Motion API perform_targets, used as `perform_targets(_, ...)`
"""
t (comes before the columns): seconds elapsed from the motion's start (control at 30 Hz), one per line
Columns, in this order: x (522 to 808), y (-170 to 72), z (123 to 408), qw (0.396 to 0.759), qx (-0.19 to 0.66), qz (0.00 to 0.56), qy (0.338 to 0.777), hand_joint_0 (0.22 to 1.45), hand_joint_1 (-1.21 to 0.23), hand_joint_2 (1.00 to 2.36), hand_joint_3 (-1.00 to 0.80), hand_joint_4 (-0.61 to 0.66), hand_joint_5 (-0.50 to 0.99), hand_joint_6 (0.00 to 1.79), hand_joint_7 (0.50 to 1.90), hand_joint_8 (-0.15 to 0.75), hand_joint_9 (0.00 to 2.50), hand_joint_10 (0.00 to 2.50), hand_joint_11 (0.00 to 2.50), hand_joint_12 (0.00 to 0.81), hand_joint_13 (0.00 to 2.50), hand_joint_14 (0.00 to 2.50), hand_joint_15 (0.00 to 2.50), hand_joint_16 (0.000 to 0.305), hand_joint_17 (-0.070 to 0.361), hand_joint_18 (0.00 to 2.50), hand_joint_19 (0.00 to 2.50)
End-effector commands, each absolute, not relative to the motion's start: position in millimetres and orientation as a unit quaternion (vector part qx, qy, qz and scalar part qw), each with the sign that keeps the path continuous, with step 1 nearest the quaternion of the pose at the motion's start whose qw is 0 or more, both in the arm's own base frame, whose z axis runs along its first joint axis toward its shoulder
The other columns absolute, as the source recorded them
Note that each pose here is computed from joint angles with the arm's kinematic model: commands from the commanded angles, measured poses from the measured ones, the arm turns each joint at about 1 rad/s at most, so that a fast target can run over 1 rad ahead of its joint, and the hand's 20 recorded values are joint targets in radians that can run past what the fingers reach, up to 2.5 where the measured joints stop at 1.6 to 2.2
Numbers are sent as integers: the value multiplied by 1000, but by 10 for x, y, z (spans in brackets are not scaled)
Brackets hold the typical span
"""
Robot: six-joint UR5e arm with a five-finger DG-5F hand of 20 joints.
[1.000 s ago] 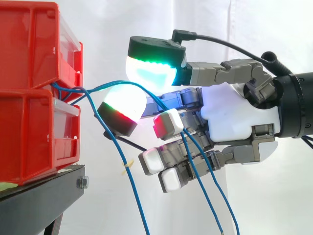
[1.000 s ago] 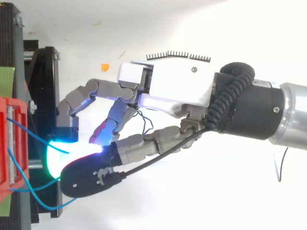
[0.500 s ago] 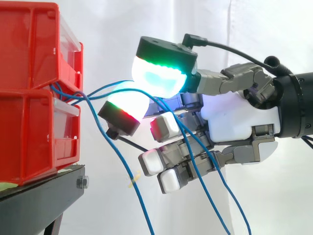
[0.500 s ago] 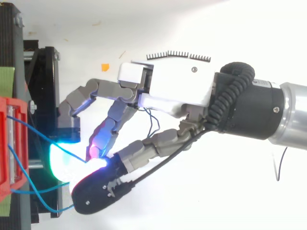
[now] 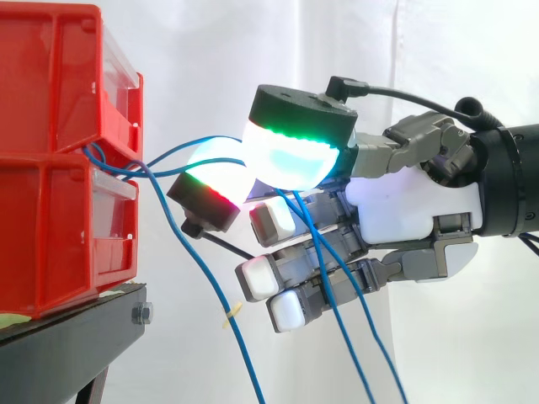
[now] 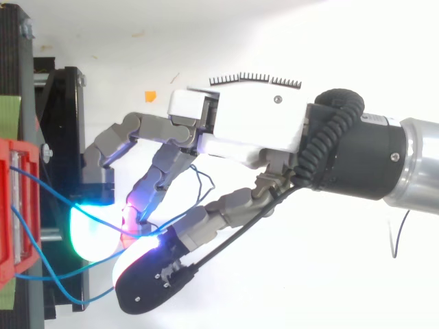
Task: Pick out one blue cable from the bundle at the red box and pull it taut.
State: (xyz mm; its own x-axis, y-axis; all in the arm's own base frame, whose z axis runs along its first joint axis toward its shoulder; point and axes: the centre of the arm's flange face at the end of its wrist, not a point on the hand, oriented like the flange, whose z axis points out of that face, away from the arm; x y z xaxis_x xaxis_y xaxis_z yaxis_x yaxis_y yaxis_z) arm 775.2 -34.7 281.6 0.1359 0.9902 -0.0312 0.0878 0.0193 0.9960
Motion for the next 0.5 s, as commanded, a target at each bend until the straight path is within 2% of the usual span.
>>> perform_targets(0.0,7753,-347,2816,518,548,436,491,654,-889,1000,-500,-13,-171,946,833,220,1156,27,758,325,921,23,575,50,111,722,604)
perform_targets(0.47,7756,-346,2824,518,548,437,491,477,-775,1000,-500,50,-160,901,800,251,1217,25,728,365,963,23,569,58,130,787,618)
